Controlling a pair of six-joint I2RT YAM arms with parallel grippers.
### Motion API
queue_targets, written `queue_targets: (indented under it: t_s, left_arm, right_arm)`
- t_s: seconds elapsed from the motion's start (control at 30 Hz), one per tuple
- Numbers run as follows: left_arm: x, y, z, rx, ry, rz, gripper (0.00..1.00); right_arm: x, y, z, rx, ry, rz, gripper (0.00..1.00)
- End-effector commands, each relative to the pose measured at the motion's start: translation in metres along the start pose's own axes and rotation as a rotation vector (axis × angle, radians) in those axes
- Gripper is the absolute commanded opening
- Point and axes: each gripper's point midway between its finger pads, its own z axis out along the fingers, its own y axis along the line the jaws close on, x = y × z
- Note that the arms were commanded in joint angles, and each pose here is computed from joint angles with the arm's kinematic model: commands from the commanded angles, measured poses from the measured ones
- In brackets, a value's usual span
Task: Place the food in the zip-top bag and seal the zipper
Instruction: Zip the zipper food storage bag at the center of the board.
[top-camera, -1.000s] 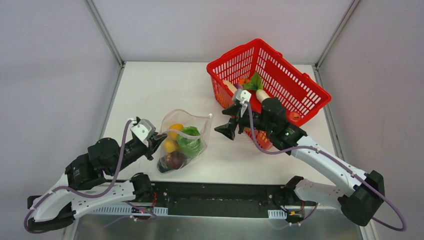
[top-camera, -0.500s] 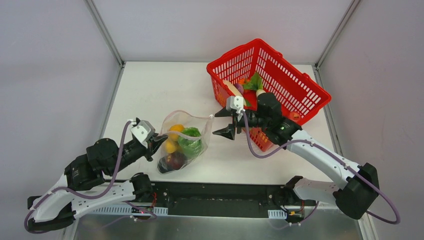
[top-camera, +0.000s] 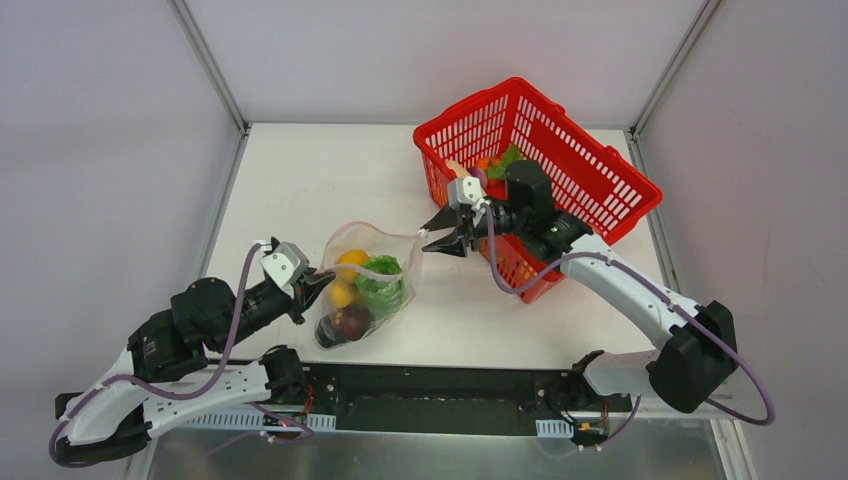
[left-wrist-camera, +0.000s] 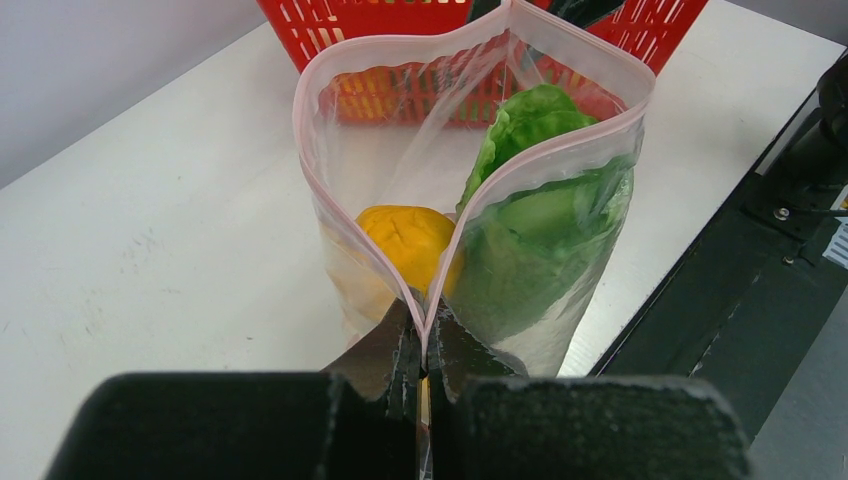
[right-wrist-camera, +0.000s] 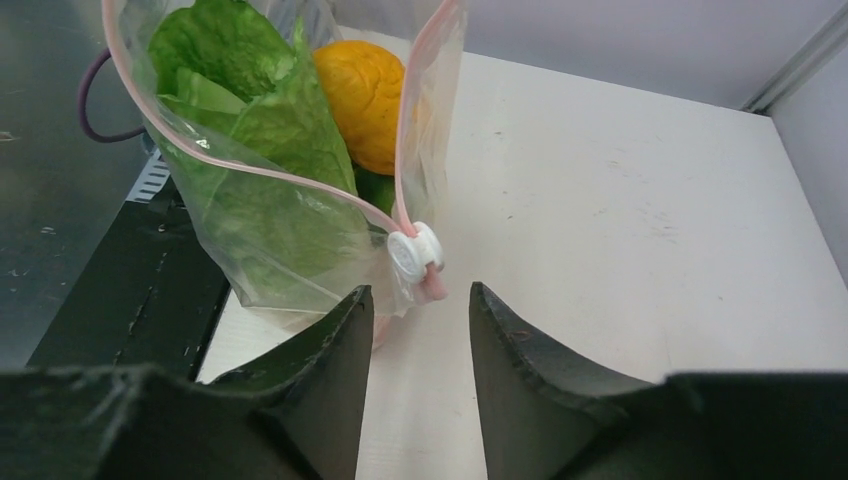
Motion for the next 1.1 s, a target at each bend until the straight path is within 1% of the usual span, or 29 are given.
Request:
queue_targets:
  t_s: [0.0, 0.17, 0.27, 0.37, 0.6, 0.67, 0.7, 0.8, 0.93, 1.07]
  left_arm:
    - [-0.013, -0.003, 0.0, 0.021, -0.043, -0.003, 0.0]
    - [-0.015, -0.004, 0.002, 0.021, -0.049, -0.004, 0.0]
    - [-0.018, -0.005, 0.002, 0.026, -0.045, 0.0, 0.0]
    - [-0.018, -0.005, 0.004, 0.025, -0.043, -0.001, 0.0]
    - [-0.021, -0.006, 0.005, 0.028, -0.048, -0.006, 0.0]
    - [-0.021, -0.006, 0.004, 0.029, -0.053, -0.01, 0.0]
    - [-0.021, -0.006, 0.004, 0.027, -0.057, -0.012, 0.0]
    - [-0.021, -0.005, 0.002, 0.026, -0.061, -0.014, 0.0]
    - [-0.021, -0.004, 0.002, 0.024, -0.061, -0.011, 0.0]
    - [-0.019, -0.004, 0.003, 0.02, -0.053, -0.009, 0.0]
  right_arm:
    - [-0.022, 0.01, 0.001, -0.097, -0.065, -0.074, 0.41]
    - [-0.024, 0.015, 0.003, -0.126, -0.085, -0.05, 0.35]
    - [-0.029, 0.013, 0.004, -0.117, -0.107, -0.037, 0.35]
    - [-0.028, 0.005, 0.008, -0.071, -0.116, -0.009, 0.35]
    - [-0.026, 0.002, 0.009, -0.059, -0.12, 0.003, 0.3]
    - [-0.022, 0.003, 0.009, -0.054, -0.114, 0.009, 0.31]
    - [-0.021, 0.004, 0.009, -0.056, -0.113, 0.011, 0.33]
    - [-0.016, 0.007, 0.008, -0.059, -0.108, 0.017, 0.41]
    - [-0.017, 0.007, 0.01, -0.069, -0.113, 0.027, 0.41]
    - [-0.019, 0.005, 0.012, -0.075, -0.127, 0.034, 0.37]
